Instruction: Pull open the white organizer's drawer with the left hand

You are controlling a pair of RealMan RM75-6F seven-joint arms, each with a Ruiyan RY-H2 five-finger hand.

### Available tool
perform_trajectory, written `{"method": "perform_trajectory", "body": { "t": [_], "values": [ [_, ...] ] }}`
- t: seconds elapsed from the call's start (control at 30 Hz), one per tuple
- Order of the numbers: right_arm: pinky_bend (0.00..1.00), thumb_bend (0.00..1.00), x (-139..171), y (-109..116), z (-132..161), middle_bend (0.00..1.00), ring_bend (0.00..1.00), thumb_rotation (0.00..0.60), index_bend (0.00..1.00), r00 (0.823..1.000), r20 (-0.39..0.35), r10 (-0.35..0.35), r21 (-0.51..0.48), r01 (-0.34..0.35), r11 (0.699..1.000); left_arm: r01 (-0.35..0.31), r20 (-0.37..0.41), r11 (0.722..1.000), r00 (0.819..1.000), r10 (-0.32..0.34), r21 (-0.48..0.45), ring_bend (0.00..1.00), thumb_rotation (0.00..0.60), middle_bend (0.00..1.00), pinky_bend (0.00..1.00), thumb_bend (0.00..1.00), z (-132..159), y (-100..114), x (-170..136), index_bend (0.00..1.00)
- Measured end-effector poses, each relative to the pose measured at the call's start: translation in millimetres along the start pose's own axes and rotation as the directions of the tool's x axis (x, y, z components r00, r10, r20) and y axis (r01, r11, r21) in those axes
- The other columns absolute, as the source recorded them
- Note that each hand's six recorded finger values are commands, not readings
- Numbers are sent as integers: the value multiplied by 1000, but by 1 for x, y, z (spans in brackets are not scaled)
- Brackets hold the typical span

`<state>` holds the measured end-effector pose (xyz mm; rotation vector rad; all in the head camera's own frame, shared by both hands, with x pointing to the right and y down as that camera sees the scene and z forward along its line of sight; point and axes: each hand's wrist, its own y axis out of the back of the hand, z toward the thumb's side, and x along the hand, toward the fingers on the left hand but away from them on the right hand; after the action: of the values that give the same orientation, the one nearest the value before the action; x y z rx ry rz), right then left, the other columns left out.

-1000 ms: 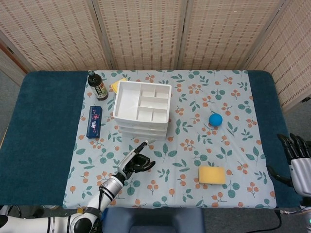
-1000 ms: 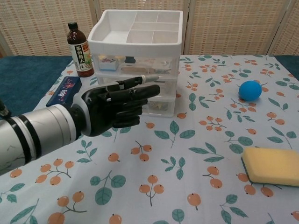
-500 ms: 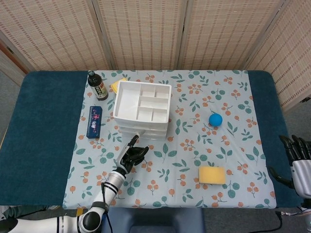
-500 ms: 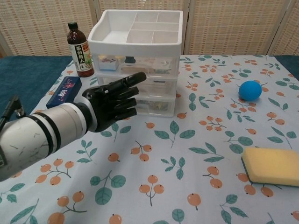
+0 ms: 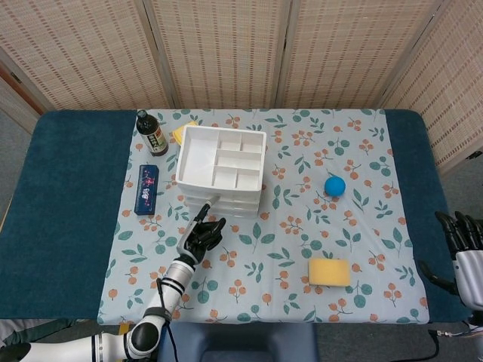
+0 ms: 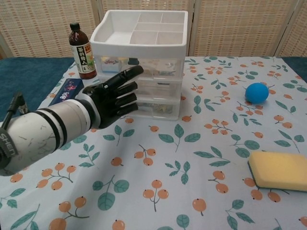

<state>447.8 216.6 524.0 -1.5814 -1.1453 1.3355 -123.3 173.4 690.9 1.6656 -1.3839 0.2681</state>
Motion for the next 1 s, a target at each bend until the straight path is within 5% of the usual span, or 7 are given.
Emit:
{"method": "perform_trajectory", "body": {
  "t": [1.0],
  "values": [
    [5, 259, 2, -2, -4, 104, 0, 600, 0, 1000, 18, 10, 1, -10, 1000, 32, -17, 999, 999, -32, -2, 992, 600, 946, 1000, 403, 0, -15, 11, 146]
  ]
}}
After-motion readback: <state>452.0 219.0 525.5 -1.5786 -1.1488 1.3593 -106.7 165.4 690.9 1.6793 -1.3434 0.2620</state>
